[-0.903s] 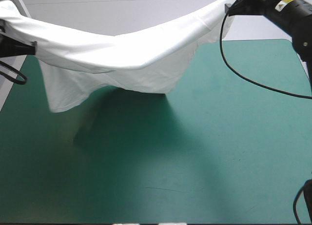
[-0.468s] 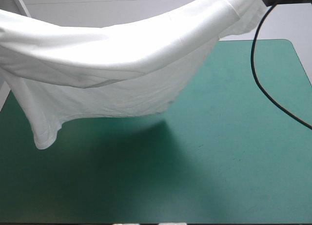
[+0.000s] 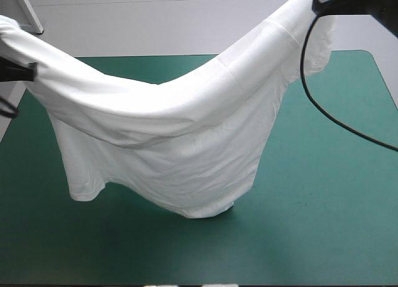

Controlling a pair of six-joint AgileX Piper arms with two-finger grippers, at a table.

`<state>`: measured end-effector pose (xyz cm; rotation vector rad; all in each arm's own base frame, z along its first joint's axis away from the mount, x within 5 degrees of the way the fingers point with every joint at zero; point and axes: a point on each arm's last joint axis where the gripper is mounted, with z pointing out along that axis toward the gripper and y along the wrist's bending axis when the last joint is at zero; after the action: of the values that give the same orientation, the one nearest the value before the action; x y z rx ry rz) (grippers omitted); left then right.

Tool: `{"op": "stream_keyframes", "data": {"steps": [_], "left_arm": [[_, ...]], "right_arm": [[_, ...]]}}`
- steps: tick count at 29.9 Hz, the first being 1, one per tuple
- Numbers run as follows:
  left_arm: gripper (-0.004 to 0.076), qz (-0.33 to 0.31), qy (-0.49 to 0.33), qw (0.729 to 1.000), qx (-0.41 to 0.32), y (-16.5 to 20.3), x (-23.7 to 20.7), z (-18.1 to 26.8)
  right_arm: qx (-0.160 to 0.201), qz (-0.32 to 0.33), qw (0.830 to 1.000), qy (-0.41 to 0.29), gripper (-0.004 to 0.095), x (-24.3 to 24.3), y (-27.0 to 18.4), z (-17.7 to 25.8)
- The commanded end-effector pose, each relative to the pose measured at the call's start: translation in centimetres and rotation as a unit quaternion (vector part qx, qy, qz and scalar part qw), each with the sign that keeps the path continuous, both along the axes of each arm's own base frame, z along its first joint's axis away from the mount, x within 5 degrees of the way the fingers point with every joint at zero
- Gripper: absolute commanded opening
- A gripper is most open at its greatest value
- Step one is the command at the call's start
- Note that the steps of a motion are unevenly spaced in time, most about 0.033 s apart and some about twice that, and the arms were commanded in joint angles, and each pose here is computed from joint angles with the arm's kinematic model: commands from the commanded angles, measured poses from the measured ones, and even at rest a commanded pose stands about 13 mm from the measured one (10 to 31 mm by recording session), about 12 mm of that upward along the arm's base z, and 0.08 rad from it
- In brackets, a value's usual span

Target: Fold the cloth

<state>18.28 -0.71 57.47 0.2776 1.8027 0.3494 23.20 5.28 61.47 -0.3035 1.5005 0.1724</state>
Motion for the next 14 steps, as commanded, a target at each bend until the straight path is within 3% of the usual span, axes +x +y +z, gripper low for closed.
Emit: {"op": "stream_keyframes", "data": {"steps": [1,7,14], "left_arm": [[0.0019,-0.027,0.014,1.0,-0.007,-1.2,4.5,-2.6],[0.0019,-0.05,0.036,0.998,-0.031,-2.9,11.5,-8.8],[0.0019,-0.058,0.044,0.997,-0.02,-4.1,18.2,-15.4]], "right_arm": [[0.012,-0.001,1.0,-0.007,-0.0017,2.7,0.3,-0.6],[0.008,-0.002,0.998,0.062,-0.0017,11.2,1.8,-5.9],[0.051,0.009,0.991,0.125,-0.0017,20.6,3.6,-14.2]]}}
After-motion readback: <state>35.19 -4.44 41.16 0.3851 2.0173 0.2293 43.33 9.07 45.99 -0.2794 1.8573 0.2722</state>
